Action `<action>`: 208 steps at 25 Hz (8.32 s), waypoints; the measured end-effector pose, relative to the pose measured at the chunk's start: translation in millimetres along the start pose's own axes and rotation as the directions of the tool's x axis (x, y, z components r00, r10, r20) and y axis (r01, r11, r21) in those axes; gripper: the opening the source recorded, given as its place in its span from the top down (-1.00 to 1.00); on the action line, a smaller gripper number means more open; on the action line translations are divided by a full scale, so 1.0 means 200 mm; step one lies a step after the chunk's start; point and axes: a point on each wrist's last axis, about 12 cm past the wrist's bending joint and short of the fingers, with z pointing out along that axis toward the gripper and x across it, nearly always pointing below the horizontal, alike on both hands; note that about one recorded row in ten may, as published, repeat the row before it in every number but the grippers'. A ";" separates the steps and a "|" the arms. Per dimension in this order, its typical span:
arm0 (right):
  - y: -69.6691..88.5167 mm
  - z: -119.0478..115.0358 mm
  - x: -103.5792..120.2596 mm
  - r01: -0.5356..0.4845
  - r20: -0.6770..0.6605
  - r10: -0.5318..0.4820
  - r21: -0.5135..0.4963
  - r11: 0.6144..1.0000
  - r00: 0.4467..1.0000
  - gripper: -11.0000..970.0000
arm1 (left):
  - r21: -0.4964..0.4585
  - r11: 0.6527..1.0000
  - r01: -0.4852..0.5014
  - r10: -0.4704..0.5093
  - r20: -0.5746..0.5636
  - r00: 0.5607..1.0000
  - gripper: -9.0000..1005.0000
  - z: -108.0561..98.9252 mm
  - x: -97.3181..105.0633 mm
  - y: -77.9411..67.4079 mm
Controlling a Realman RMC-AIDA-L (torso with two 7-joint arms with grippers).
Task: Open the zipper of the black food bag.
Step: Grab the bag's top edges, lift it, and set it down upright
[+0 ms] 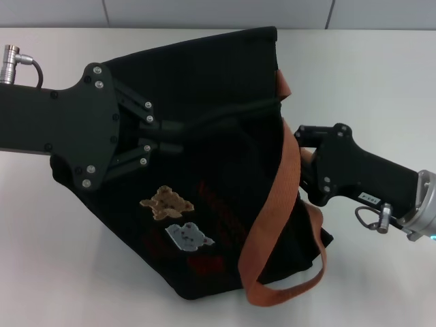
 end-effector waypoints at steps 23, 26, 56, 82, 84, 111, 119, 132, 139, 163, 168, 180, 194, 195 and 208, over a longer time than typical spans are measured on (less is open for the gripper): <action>-0.03 0.15 -0.03 -0.018 -0.034 0.014 -0.095 0.995 0.999 0.30 | 0.007 1.000 0.003 -0.003 0.001 1.000 0.81 0.01 0.01 -0.02; -0.02 0.15 -0.02 -0.019 -0.043 0.015 -0.109 0.994 0.999 0.32 | 0.009 1.000 0.000 0.000 0.001 1.000 0.81 0.01 0.01 -0.01; -0.07 0.09 -0.04 -0.032 -0.047 0.029 -0.059 0.998 0.998 0.98 | 0.009 1.000 -0.018 0.018 0.005 1.000 0.81 0.02 0.00 -0.01; 0.11 0.08 0.09 0.493 -0.009 -0.497 0.144 0.858 0.868 0.27 | -0.035 0.999 0.018 -0.017 0.046 0.999 0.81 0.02 0.04 0.01; 0.13 0.09 0.10 0.524 -0.013 -0.530 0.173 0.834 0.848 0.27 | -0.034 0.999 0.019 -0.017 0.045 0.999 0.81 0.02 0.04 0.01; 0.25 0.01 0.16 0.580 -0.050 -0.584 0.215 0.786 0.810 0.27 | -0.067 0.996 0.052 -0.048 0.053 0.997 0.81 0.05 0.08 0.05; 0.19 0.05 0.12 0.519 -0.008 -0.527 0.187 0.834 0.850 0.27 | -0.049 0.997 0.054 -0.051 0.064 0.997 0.81 0.08 0.08 0.06; 0.08 0.18 0.12 0.501 -0.077 -0.496 0.195 0.843 0.865 0.27 | -0.038 0.998 0.050 -0.047 0.067 0.997 0.81 0.09 0.08 0.06; 0.06 0.20 0.10 0.506 -0.077 -0.502 0.218 0.835 0.861 0.28 | -0.033 0.998 0.050 -0.047 0.079 0.996 0.81 0.11 0.08 0.07; 0.04 0.18 0.10 0.535 -0.105 -0.528 0.260 0.804 0.843 0.41 | -0.046 0.997 0.067 -0.063 0.092 0.994 0.81 0.13 0.12 0.09; 0.04 0.21 0.11 0.541 -0.108 -0.532 0.236 0.807 0.840 0.56 | -0.043 0.997 0.067 -0.063 0.092 0.994 0.81 0.13 0.12 0.09; 0.07 0.20 0.09 0.545 -0.059 -0.548 0.238 0.804 0.834 0.81 | -0.039 0.996 0.082 -0.078 0.093 0.993 0.81 0.14 0.13 0.09; 0.09 0.16 0.09 0.533 -0.047 -0.540 0.250 0.808 0.841 0.81 | -0.061 0.994 0.089 -0.084 0.083 0.993 0.81 0.15 0.15 0.11; 0.09 0.15 0.09 0.531 -0.047 -0.538 0.253 0.809 0.842 0.81 | -0.063 0.994 0.090 -0.085 0.082 0.993 0.81 0.15 0.15 0.11; 0.10 0.13 0.10 0.519 -0.049 -0.527 0.272 0.810 0.848 0.56 | -0.059 0.994 0.089 -0.084 0.084 0.993 0.81 0.15 0.15 0.11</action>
